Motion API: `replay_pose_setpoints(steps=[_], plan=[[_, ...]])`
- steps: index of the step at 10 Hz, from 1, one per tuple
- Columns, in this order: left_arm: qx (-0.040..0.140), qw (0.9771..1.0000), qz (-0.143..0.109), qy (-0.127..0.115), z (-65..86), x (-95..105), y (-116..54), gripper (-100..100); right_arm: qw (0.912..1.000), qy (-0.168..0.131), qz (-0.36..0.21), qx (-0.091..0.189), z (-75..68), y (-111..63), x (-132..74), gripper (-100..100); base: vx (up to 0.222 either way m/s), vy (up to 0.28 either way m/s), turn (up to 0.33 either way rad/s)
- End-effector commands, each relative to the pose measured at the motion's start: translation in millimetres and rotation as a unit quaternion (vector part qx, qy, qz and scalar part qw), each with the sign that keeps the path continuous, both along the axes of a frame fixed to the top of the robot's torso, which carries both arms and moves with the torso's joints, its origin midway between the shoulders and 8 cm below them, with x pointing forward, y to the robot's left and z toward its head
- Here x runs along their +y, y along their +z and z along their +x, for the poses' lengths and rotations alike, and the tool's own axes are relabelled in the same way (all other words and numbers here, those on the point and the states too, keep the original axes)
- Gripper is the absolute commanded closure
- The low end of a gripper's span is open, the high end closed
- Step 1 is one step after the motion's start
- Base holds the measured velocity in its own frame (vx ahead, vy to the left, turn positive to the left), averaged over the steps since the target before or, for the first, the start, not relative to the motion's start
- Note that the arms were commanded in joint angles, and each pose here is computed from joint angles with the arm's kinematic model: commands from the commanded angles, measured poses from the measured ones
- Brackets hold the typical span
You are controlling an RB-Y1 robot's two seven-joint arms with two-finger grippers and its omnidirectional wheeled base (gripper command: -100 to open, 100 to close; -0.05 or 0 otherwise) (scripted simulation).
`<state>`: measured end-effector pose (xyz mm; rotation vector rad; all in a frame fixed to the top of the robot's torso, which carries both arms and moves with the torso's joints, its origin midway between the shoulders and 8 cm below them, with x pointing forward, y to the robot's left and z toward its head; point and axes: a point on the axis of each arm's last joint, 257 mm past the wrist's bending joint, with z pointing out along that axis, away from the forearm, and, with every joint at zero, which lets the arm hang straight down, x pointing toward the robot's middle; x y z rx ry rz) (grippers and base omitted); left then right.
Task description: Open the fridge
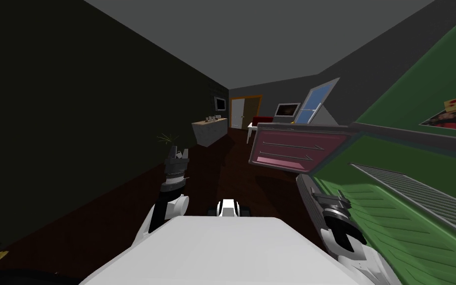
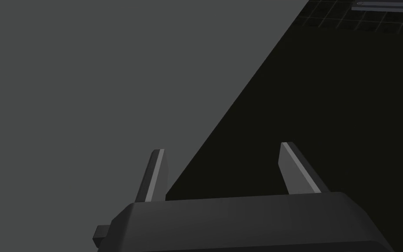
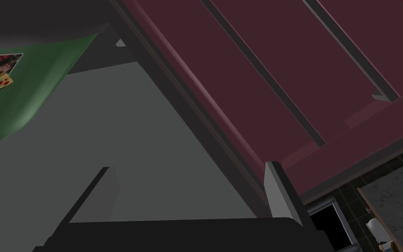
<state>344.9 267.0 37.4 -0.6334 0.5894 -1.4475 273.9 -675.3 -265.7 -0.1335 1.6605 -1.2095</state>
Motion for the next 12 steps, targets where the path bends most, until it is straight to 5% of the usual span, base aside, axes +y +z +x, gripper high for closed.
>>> replay_pose_setpoints(steps=[1, 9, 12], plan=[[0.000, 1.0000, 0.000, 0.000, 0.0, 0.0, 0.0, 0, 0.9992, 0.018, 0.019, -0.031, 11.2, -7.7, 23.4, -100, 0.082, -0.022, -0.094], [0.000, 1.0000, 0.000, 0.000, 0.0, -0.1, 0.1, 0, 0.9928, 0.024, 0.094, -0.070, 17.4, -57.9, 90.6, -100, 0.040, -0.007, -0.039], [0.000, 1.0000, 0.000, 0.000, 0.0, -0.1, 0.1, 0, 0.9933, 0.023, 0.090, -0.069, 22.1, -45.7, 74.0, -100, -0.009, 0.013, 0.013]])
